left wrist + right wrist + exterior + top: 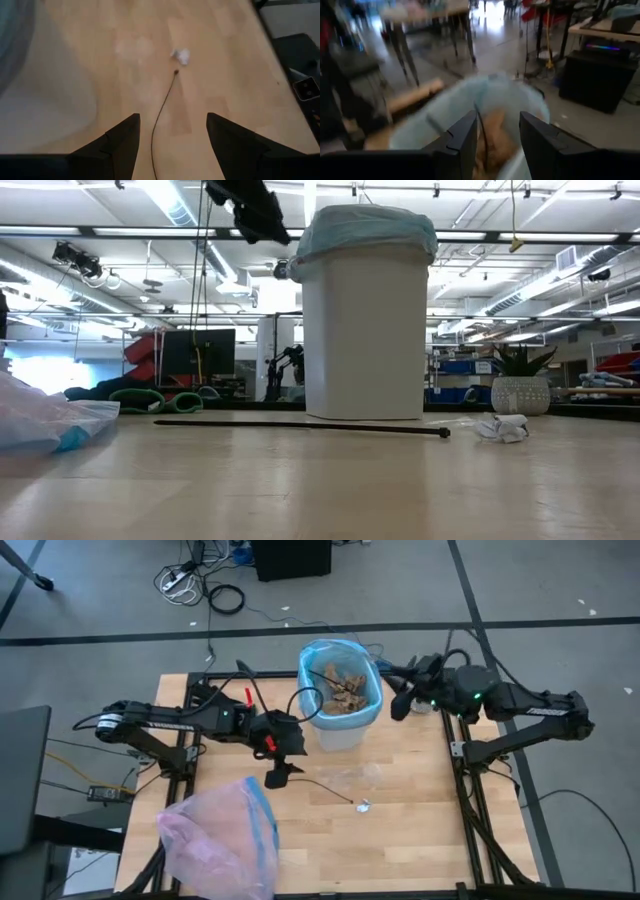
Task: Place trash/remove bag and relplace
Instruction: Put the transparent plastic into the trash bin
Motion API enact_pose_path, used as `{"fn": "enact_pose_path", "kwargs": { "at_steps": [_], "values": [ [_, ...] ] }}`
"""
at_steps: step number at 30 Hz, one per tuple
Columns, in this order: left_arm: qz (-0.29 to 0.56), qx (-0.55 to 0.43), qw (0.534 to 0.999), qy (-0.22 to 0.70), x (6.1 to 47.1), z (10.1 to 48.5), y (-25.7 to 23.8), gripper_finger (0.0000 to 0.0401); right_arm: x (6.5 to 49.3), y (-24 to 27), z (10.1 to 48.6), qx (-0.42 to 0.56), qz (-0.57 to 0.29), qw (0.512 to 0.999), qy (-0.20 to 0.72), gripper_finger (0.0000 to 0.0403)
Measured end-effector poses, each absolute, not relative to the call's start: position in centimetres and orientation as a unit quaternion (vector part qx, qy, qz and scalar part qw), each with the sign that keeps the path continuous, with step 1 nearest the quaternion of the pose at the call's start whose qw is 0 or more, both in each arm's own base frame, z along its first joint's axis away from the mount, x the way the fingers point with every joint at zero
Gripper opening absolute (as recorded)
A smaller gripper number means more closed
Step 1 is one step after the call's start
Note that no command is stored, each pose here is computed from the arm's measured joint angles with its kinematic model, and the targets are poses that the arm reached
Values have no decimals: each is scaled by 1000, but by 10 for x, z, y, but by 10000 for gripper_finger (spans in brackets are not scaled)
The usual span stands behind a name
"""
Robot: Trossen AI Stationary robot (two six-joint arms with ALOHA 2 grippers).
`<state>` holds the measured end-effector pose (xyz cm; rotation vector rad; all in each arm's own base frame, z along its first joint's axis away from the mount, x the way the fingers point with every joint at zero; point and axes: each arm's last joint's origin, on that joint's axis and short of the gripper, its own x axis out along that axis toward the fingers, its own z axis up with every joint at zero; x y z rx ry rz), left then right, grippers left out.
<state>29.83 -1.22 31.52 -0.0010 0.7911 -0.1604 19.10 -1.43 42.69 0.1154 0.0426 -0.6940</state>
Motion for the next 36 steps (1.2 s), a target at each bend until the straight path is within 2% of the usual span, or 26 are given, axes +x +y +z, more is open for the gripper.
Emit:
{"fn": "enact_pose_path", "kwargs": {
  "at_steps": [2, 6, 13, 22, 29, 36],
  "values": [
    [-90, 13, 924, 371, 301, 316, -14, 236, 194, -11, 416, 54, -335, 938, 65, 130],
    [-101, 18, 923, 371, 304, 314, -21, 236, 197, 0, 401, 111, -309, 937, 115, 128],
    [-121, 29, 922, 365, 313, 304, -33, 236, 196, 25, 390, 208, -212, 941, 165, 128],
    [-137, -27, 936, 322, 323, 277, -32, 236, 184, 52, 355, 234, -201, 911, 273, 128],
    [-114, -39, 971, 208, 349, 273, -32, 236, 181, 62, 326, 218, -170, 900, 337, 128],
    [-95, -64, 986, 119, 388, 245, -33, 236, 175, 71, 281, 211, -121, 869, 432, 128]
  ]
}}
